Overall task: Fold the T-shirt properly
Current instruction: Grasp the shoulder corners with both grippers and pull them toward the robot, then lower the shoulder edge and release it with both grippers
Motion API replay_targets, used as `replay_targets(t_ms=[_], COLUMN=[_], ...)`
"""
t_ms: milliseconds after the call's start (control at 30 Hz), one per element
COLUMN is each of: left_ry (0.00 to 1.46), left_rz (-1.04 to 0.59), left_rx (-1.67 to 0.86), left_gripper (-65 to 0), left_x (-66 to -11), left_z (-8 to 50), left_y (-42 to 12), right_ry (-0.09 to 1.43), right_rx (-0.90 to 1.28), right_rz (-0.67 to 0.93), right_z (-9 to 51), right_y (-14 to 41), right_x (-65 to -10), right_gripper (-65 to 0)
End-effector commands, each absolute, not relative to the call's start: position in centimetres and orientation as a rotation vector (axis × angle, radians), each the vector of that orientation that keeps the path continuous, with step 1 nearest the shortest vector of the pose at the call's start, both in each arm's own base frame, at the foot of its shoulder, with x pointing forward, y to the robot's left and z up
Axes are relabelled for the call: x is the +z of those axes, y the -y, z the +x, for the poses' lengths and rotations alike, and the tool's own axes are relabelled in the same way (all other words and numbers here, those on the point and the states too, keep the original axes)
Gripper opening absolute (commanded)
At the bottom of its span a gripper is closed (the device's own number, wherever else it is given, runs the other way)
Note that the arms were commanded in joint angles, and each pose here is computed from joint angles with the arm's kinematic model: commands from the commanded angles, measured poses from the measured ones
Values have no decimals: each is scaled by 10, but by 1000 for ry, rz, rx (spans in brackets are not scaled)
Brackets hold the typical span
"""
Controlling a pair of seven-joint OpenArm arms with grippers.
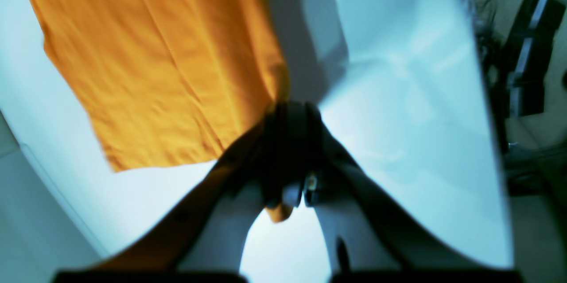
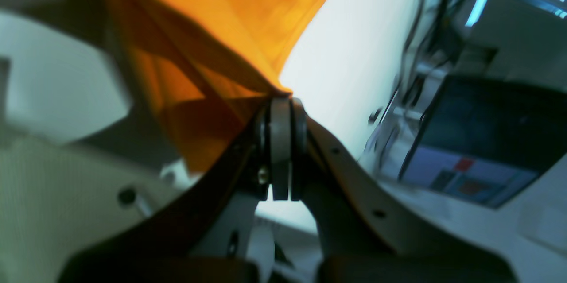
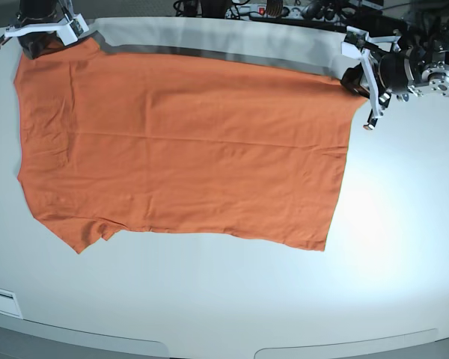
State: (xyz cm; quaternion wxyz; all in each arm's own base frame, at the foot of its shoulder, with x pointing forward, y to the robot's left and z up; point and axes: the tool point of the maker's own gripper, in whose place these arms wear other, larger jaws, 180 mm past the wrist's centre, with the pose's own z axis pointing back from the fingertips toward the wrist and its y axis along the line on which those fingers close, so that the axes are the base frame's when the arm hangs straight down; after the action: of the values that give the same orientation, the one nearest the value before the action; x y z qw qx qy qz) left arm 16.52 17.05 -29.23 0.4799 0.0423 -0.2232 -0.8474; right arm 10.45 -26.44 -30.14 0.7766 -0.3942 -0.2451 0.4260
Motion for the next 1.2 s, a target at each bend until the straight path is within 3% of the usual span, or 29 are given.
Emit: replay_targets(t_ms=[0,433,800,933,1167], left_ry=[571,755,883,904,895], left_rz=[171,288,497,465,397], left_rx=[-2067,-1917,-1822,-1807,-1800], left_gripper=[-650,-650,-650,-650,-650], left_x=[-284,-313,-295,-291,-297], left_z=[177,234,280,282,275], left_y=[-175,-158,-160,-156,-148], right_ry=[578,804,873,874,824], right_rx=[932,931,833,819,821], right_rz=[-853,-726,-796,-683,-631], right_z=[115,192,218,219,220], right_y=[262,236,264,261,274], right_x=[-294,-280,-252,-257,-284], right_gripper=[-650,-650,-650,-650,-650])
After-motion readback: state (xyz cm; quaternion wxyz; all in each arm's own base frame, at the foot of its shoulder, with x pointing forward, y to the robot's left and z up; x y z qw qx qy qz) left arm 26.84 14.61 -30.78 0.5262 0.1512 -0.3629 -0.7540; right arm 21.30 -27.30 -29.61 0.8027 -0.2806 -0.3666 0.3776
